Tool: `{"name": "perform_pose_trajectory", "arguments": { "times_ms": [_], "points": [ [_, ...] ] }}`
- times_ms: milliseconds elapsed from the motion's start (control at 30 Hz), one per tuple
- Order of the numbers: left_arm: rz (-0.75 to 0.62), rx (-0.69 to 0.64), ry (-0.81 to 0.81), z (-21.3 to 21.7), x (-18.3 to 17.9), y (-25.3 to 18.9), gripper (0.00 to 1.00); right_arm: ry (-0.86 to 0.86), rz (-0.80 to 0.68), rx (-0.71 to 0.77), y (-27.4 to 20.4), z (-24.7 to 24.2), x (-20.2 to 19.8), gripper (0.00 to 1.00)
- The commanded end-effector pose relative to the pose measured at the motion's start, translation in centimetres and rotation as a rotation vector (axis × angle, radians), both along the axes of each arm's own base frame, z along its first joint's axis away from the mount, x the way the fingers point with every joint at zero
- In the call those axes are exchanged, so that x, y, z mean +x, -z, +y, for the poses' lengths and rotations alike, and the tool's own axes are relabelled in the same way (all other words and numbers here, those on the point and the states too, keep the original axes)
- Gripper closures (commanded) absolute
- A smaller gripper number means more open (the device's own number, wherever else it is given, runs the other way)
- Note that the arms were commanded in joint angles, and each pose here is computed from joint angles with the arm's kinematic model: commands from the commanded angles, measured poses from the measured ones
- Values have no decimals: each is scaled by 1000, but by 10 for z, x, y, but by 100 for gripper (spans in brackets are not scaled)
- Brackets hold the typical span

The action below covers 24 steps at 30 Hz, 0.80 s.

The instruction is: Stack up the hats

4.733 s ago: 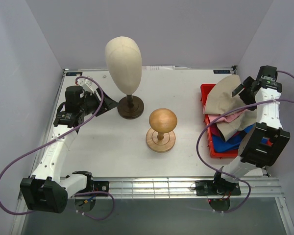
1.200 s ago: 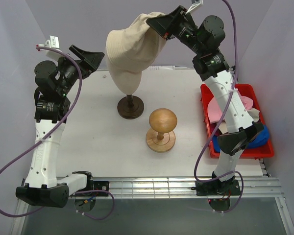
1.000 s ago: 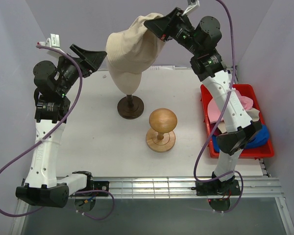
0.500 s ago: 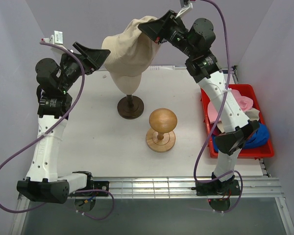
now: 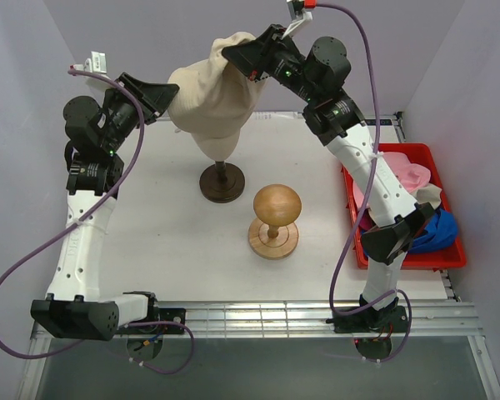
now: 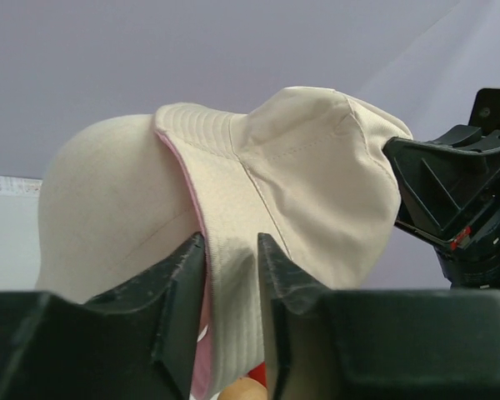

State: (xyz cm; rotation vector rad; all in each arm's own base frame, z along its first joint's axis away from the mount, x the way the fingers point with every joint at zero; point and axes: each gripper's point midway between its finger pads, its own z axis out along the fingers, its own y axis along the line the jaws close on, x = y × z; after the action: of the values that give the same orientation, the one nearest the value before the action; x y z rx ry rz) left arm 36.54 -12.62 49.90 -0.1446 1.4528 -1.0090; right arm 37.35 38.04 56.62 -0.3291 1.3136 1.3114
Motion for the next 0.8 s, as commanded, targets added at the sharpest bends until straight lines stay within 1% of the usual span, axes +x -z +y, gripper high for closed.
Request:
{"name": "perform_pose_trajectory", "arguments": {
  "times_ms": [0, 67, 133, 300, 567, 767],
  "points": [
    [-16, 13, -24, 4, 4, 0, 62, 24, -72, 23, -16, 0, -3, 92],
    [-8, 16, -35, 6, 7, 4, 66, 25, -71, 18, -14, 1, -2, 92],
    [-2, 21, -48, 7, 10, 8, 78, 25, -66, 10, -10, 3, -1, 92],
    [31, 20, -115, 20, 20, 18, 100, 24, -59, -9, 0, 8, 2, 92],
    [102, -19, -215, 44, 41, 44, 100, 39, -38, -48, 18, 11, 7, 92],
    [160, -59, -236, 53, 54, 69, 100, 43, -27, -75, 31, 12, 9, 84]
  ]
}}
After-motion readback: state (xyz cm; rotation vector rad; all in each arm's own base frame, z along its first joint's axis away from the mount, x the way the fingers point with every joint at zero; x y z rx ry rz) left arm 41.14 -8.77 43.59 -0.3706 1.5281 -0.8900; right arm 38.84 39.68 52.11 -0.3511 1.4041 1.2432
